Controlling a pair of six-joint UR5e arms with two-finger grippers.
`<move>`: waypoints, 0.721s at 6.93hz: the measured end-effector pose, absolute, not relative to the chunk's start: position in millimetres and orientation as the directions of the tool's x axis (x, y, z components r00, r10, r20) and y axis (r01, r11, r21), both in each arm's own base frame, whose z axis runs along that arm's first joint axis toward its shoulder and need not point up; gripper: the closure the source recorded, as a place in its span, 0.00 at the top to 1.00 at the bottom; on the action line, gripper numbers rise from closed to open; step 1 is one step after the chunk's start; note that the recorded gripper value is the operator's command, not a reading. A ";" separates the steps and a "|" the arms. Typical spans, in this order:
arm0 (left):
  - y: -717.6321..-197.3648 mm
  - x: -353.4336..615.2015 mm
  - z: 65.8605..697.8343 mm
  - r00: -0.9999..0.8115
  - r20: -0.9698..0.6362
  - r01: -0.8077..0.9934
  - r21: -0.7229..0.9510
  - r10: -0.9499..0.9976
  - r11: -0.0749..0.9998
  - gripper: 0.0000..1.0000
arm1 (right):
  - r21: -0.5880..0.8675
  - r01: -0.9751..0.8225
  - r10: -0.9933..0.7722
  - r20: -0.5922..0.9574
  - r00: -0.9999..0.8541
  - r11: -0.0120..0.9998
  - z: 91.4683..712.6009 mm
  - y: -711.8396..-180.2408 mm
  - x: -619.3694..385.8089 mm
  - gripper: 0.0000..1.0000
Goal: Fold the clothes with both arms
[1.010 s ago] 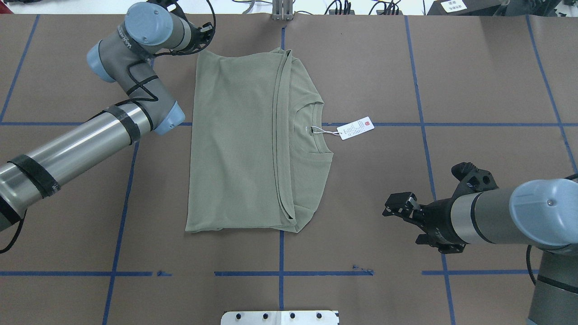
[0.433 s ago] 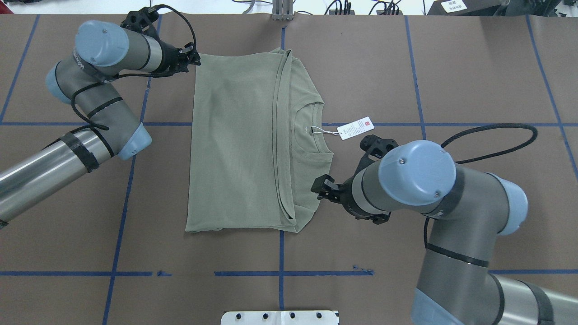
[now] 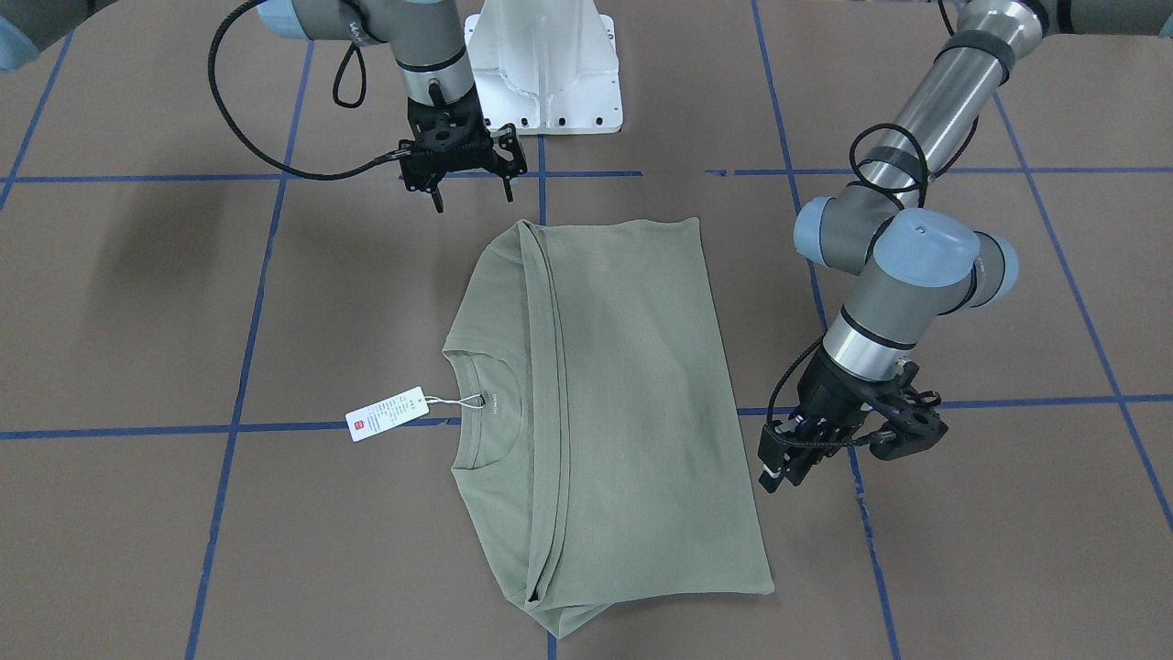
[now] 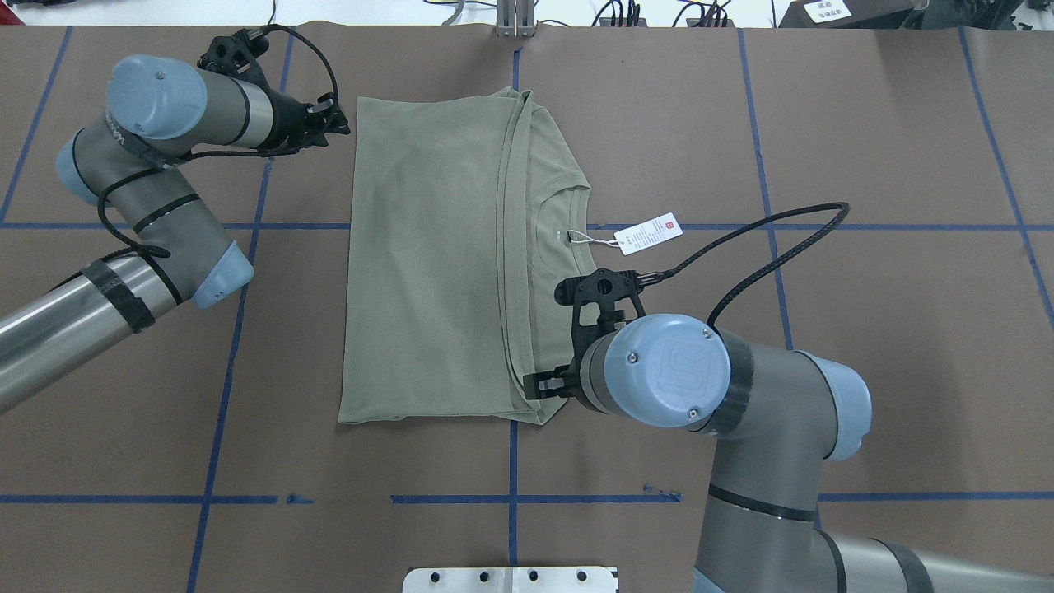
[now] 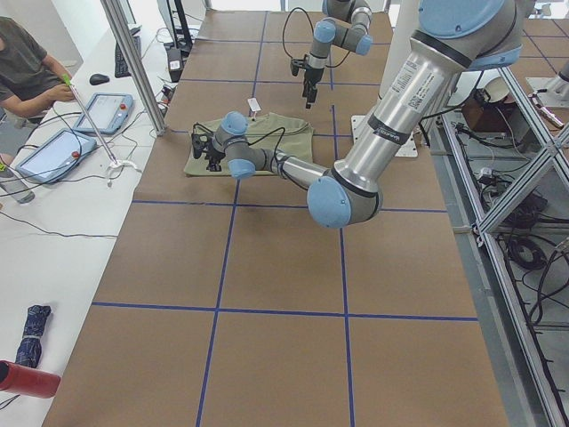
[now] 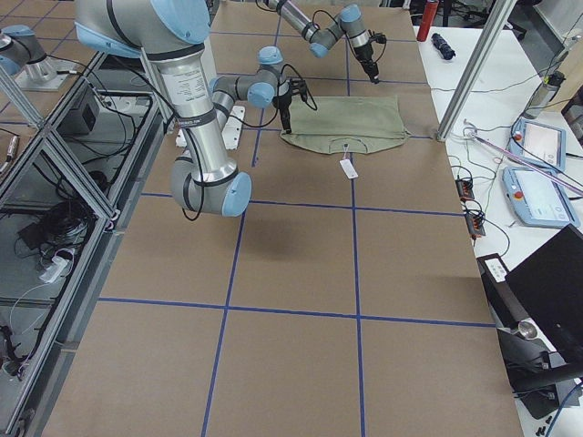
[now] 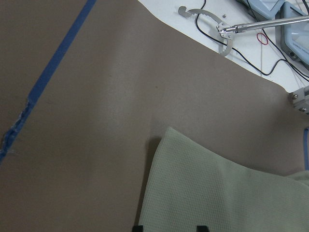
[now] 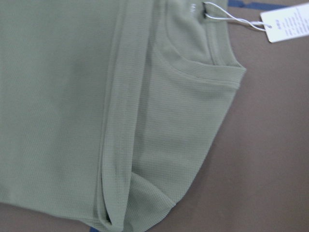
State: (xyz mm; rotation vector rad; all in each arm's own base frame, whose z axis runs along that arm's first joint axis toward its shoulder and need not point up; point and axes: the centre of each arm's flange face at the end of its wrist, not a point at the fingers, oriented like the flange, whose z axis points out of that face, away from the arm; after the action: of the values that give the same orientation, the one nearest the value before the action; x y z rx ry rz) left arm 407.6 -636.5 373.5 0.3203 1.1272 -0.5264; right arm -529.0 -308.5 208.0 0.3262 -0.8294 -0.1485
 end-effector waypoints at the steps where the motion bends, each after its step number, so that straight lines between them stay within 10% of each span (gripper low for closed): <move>1: -634.4 405.9 380.8 0.332 -0.912 0.550 -0.021 -0.242 0.835 0.47 | 0.423 0.067 -0.354 0.650 0.673 0.904 206.9 -304.3 -548.9 0.78; 4: -631.0 402.9 393.1 0.338 -0.908 0.550 -0.023 -0.248 0.835 0.47 | 0.533 0.128 -0.467 0.572 0.674 0.837 219.3 -294.2 -594.1 0.36; 5: -630.9 402.8 394.8 0.339 -0.907 0.550 -0.024 -0.250 0.835 0.47 | 0.546 0.132 -0.480 0.564 0.672 0.827 220.5 -290.8 -598.5 0.04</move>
State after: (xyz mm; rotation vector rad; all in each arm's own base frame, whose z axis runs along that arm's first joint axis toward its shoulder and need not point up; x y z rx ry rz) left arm 402.8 -630.9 394.8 0.3100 1.1094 -0.5321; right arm -598.5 -290.8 220.5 0.4943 -0.7623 -0.3610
